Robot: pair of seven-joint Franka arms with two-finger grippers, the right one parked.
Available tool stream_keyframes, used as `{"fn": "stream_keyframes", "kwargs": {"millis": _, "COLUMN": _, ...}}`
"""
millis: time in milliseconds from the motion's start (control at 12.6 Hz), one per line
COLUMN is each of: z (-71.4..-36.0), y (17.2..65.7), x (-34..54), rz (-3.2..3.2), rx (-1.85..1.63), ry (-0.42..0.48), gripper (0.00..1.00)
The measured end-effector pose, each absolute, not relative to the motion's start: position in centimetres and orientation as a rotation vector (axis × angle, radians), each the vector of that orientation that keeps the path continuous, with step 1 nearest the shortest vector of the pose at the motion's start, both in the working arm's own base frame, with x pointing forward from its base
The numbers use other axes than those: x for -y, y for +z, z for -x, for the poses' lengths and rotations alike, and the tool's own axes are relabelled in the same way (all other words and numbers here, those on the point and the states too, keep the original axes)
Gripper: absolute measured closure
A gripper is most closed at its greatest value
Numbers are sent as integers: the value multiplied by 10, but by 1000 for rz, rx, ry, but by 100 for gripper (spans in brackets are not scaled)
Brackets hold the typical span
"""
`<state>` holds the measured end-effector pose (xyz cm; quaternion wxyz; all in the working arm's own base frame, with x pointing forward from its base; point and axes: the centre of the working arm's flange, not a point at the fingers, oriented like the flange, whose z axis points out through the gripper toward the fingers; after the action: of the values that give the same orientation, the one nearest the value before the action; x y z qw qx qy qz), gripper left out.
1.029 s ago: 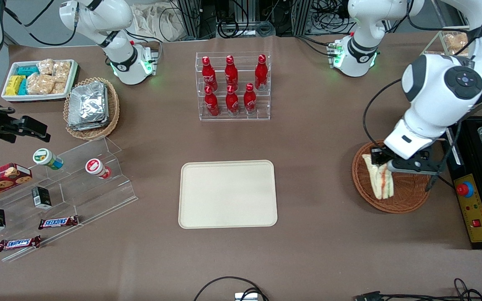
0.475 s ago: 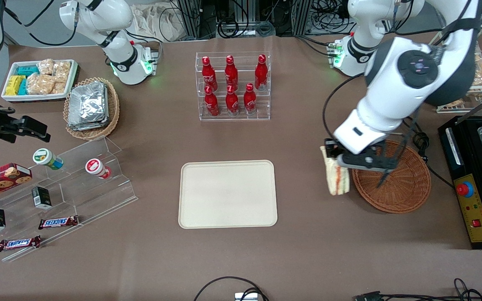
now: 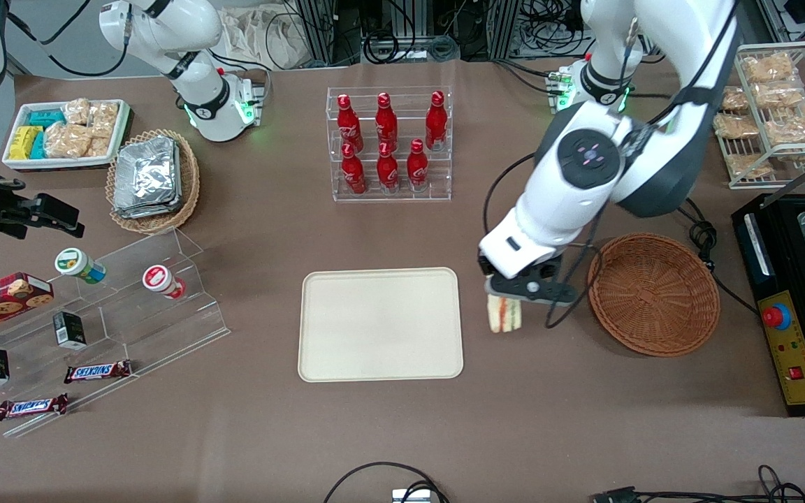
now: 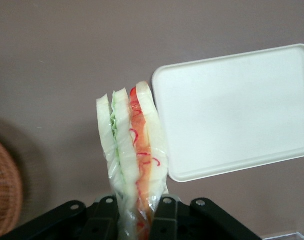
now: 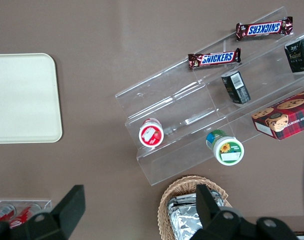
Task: Place sandwich from basket to tray
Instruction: 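Carry the held sandwich with the left gripper over the cream tray, then lower the sandwich onto the tray and open the left gripper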
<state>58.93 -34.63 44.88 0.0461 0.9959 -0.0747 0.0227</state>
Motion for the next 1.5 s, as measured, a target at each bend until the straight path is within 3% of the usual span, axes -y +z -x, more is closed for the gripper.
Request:
{"fn": "stream_keyframes", "kwargs": {"millis": 633, "z": -584, "y": 337, "x": 427, "rz": -3066, "rx": 269, "ry": -1, "gripper": 83}}
{"fn": "stream_keyframes", "kwargs": {"millis": 1187, "z": -572, "y": 255, "x": 460, "rz": -3095, "rx": 314, "ry": 74, "gripper": 83}}
{"fn": "stream_keyframes", "kwargs": {"millis": 1504, "z": -571, "y": 236, "x": 465, "rz": -3082, "rx": 317, "ry": 93, "gripper": 83}}
